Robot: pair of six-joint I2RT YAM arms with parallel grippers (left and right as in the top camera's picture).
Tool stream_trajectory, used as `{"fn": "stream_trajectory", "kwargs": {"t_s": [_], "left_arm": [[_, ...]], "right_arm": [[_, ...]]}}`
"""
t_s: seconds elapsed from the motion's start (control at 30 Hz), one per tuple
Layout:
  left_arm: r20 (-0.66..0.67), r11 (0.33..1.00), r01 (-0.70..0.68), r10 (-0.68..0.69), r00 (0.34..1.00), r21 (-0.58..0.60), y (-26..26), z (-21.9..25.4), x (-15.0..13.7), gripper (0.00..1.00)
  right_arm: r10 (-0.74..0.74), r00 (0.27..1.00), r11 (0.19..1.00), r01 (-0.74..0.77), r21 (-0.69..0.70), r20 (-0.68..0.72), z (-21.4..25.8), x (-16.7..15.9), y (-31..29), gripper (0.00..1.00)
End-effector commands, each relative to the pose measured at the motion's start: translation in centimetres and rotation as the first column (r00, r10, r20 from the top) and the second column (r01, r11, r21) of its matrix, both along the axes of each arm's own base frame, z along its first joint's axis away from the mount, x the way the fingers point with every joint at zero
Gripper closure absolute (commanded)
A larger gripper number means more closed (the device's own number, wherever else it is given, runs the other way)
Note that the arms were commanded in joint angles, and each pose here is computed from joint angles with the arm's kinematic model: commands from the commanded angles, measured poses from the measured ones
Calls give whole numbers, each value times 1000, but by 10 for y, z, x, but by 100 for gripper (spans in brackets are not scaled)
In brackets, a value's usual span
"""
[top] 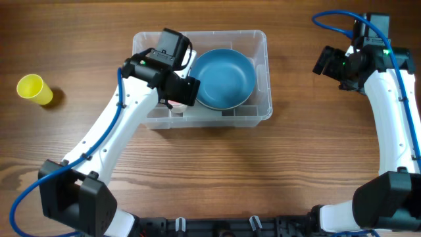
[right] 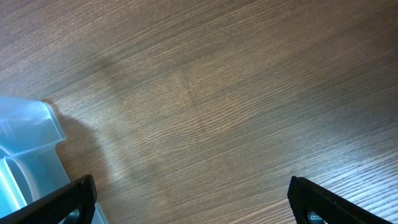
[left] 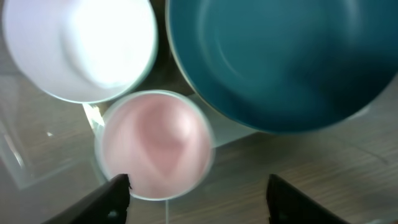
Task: Pack container
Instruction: 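Carry the pink cup into the bin and drop it in, then move left gripper to the yellow cup and grasp it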
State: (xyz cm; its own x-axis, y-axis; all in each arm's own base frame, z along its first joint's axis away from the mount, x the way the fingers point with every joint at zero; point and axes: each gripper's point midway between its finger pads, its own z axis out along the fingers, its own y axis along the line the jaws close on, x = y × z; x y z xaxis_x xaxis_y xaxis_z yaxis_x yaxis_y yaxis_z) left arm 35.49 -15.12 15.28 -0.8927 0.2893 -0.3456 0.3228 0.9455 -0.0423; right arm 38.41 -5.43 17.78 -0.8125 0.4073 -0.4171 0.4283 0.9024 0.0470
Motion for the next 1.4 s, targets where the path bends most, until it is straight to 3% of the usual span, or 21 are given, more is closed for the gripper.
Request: {"fn": "stream_trajectory", "kwargs": {"t_s": [0.0, 0.2, 0.37, 0.5, 0.73, 0.83, 1.23, 1.33, 1.37], "left_arm": [[127, 995, -96, 96, 987, -4, 32, 41, 29, 4], [220, 952, -305, 300, 928, -16, 126, 77, 43, 0], [241, 826, -563, 551, 799, -24, 241, 81, 36, 0], [270, 719, -694, 675, 687, -31, 316, 77, 29, 9], [284, 754, -651, 609, 740, 81, 360, 40, 48, 12], [269, 735, -664, 618, 739, 137, 375, 14, 57, 11], [151, 712, -678, 661, 735, 181, 417, -94, 68, 14], [146, 711, -684, 669, 729, 162, 422, -99, 68, 25], [146, 712, -685, 669, 729, 155, 422, -99, 68, 35]], "right_arm": [[-7, 1000, 1000, 7, -12, 25, 9, 0, -1, 0], [-7, 1000, 1000, 7, -12, 25, 9, 0, -1, 0], [-7, 1000, 1000, 8, -12, 25, 9, 0, -1, 0], [-7, 1000, 1000, 7, -12, 25, 9, 0, -1, 0], [-7, 1000, 1000, 7, -12, 25, 9, 0, -1, 0], [-7, 1000, 1000, 7, -12, 25, 9, 0, -1, 1], [-7, 1000, 1000, 7, -12, 25, 9, 0, -1, 0], [-7, 1000, 1000, 7, -12, 25, 9, 0, -1, 0], [-7, 1000, 1000, 7, -12, 25, 9, 0, -1, 0]]}}
